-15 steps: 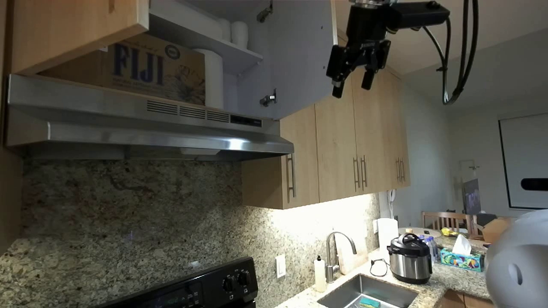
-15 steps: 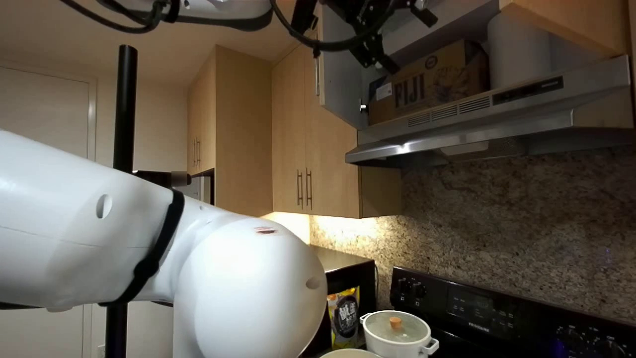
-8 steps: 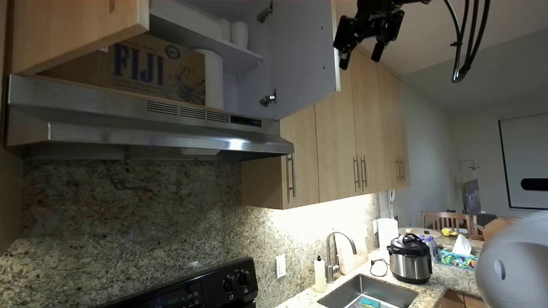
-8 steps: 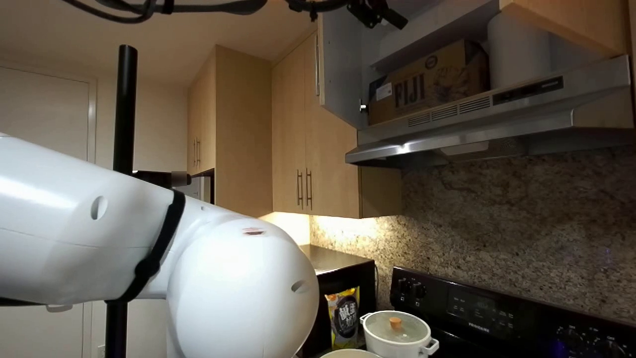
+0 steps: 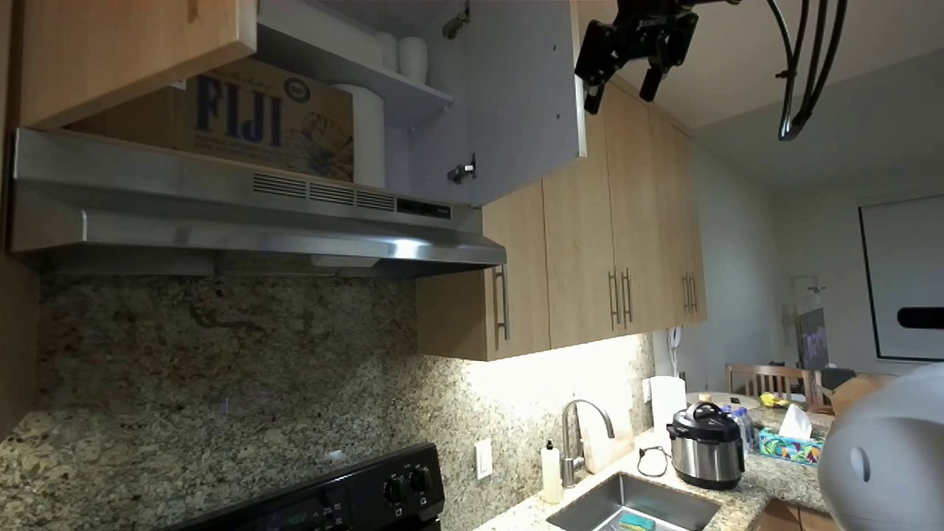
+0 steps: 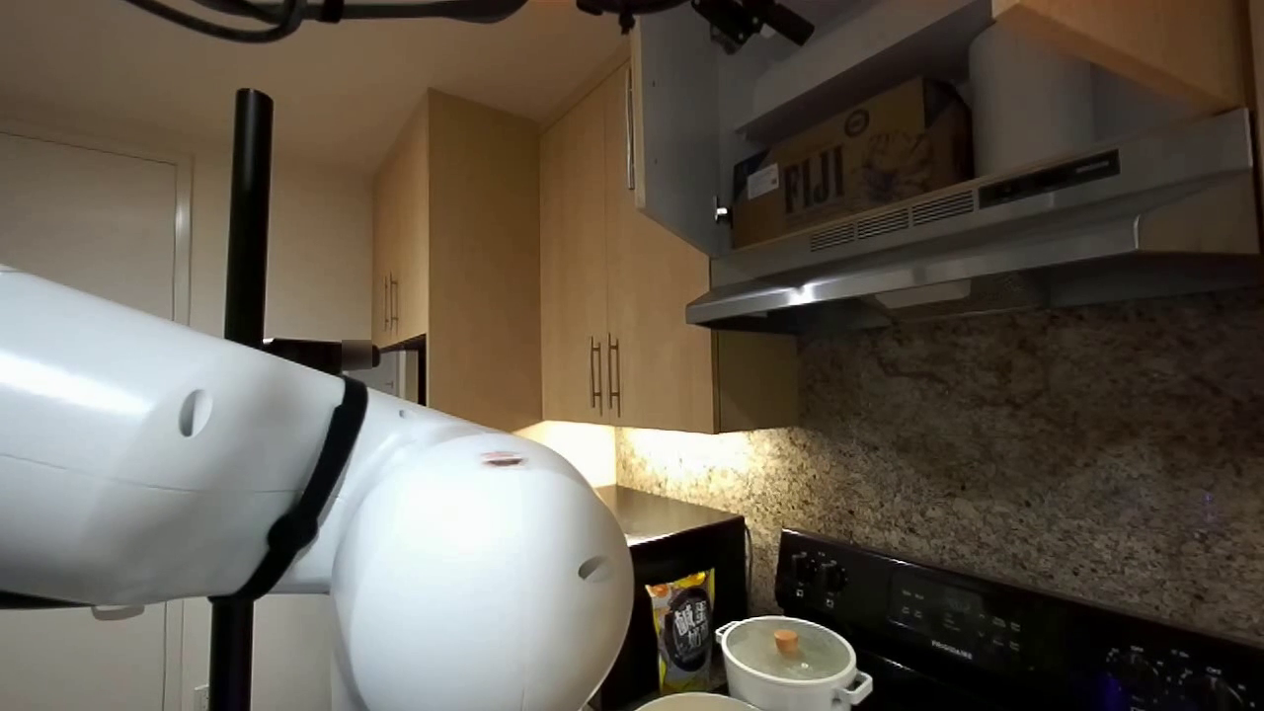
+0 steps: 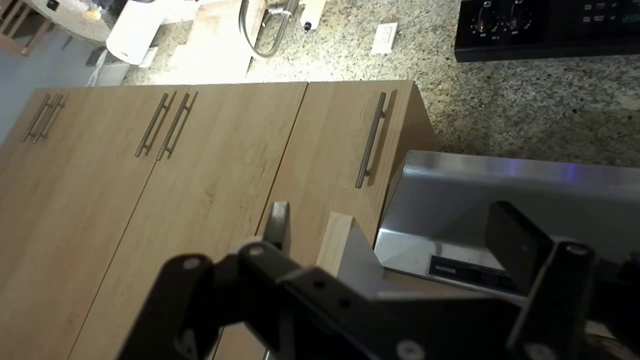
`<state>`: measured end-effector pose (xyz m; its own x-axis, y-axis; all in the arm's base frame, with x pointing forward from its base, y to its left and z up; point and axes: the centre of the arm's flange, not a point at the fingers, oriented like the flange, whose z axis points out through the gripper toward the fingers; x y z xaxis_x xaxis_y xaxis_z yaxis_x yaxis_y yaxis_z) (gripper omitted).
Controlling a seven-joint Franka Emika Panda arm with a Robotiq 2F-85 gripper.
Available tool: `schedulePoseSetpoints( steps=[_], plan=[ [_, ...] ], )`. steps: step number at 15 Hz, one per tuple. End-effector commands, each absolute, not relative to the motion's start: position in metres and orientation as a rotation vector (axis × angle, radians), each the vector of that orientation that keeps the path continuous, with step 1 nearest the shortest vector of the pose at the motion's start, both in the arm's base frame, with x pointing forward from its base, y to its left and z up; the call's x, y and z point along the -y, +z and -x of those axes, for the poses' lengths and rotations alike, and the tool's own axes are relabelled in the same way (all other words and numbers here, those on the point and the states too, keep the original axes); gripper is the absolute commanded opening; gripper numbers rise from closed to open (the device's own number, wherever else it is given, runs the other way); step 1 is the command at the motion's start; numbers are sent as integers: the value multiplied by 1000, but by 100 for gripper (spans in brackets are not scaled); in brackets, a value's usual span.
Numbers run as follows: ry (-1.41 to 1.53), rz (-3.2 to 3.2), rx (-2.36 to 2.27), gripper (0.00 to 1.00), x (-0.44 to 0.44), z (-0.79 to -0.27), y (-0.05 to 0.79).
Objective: Close the cabinets left door completely
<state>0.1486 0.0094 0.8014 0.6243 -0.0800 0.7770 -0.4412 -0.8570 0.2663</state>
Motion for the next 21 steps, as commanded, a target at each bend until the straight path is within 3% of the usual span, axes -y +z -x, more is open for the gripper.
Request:
schedulePoseSetpoints(
  steps=[1, 8, 21],
  plan=[
    [1130, -2428, 390, 100, 4, -165, 776],
    [1194, -2538, 239, 100, 46, -216, 779],
    [1370, -2538, 99, 100, 100, -239, 817]
  ],
)
